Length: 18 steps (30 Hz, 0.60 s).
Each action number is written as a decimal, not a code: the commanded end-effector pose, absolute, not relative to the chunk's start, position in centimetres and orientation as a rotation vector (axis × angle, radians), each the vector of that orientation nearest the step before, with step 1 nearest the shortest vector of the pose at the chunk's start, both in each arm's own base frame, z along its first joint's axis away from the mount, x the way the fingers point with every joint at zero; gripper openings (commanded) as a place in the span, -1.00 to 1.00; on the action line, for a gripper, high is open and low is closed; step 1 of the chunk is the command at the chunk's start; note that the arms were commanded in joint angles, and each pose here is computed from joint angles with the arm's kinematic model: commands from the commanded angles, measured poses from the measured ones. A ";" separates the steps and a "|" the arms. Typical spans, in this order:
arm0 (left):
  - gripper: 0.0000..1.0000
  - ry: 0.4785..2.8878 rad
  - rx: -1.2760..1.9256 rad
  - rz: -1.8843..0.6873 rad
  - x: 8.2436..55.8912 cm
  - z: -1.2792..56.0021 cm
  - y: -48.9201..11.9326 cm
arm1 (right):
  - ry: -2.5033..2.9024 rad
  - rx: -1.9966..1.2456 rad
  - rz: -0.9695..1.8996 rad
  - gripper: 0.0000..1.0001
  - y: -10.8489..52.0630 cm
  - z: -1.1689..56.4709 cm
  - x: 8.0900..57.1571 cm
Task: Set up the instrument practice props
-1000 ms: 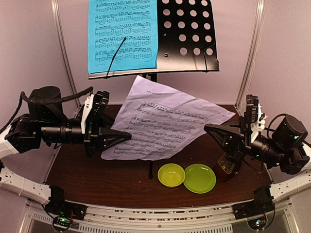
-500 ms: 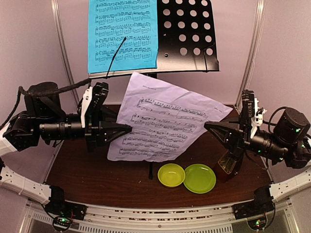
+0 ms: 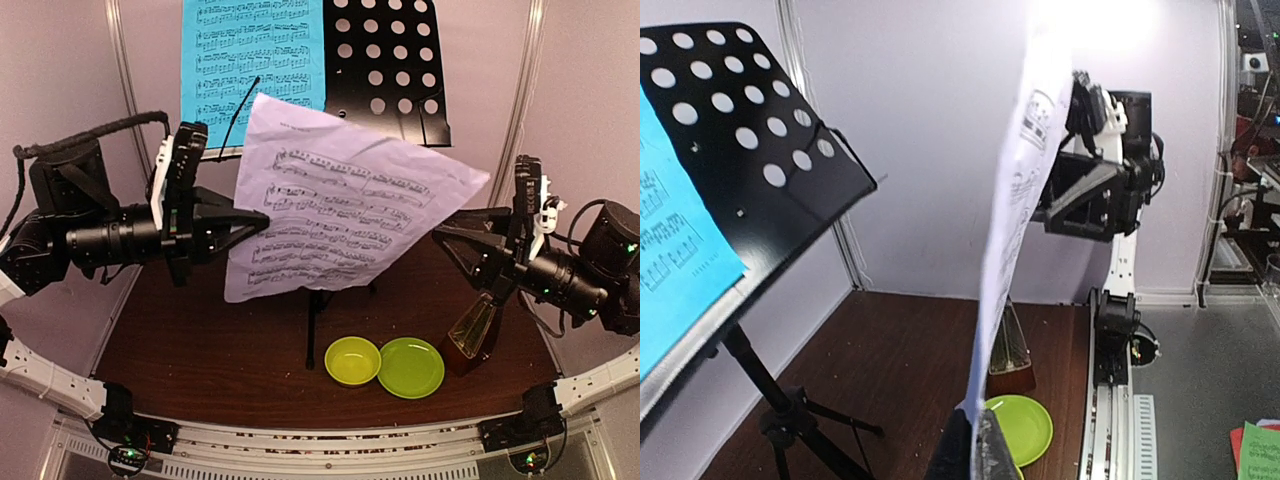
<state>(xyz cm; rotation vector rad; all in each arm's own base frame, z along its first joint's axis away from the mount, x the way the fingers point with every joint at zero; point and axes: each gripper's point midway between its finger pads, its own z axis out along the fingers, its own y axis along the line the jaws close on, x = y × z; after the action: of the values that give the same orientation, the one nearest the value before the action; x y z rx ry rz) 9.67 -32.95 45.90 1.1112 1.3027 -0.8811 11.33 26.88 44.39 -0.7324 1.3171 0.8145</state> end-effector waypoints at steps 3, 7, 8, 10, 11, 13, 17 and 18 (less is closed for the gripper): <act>-1.00 1.162 0.993 -0.955 9.3 52.6 -32.7 | 1.259 -0.516 0.725 -0.01 22.6 48.8 13.4; -1.00 1.131 0.955 -0.995 9.4 55.6 -33.4 | 1.220 -0.458 0.696 0.14 21.2 50.8 13.8; -1.00 1.127 0.930 -1.004 9.6 56.6 -33.5 | 1.211 -0.444 0.692 0.18 21.0 51.3 13.8; -1.00 1.128 0.871 -1.011 10.2 58.8 -33.5 | 1.203 -0.425 0.671 0.22 20.6 52.0 14.0; -1.00 1.135 0.847 -1.010 10.6 59.7 -33.6 | 1.205 -0.418 0.652 0.22 20.4 52.2 14.2; -1.00 1.130 0.788 -1.005 11.3 62.2 -33.4 | 1.211 -0.402 0.617 0.23 20.2 52.5 14.7; -1.00 1.174 0.695 -0.978 13.7 64.3 -33.9 | 1.227 -0.347 0.599 0.23 19.6 53.2 15.3; -1.00 1.183 0.667 -0.984 14.4 64.8 -33.7 | 1.230 -0.335 0.603 0.23 19.4 53.3 15.4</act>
<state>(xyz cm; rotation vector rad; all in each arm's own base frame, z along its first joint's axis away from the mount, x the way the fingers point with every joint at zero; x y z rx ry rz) 11.92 -34.70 62.87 0.7978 1.1307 -0.9905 14.48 20.77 52.14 -0.4205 1.2203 0.6400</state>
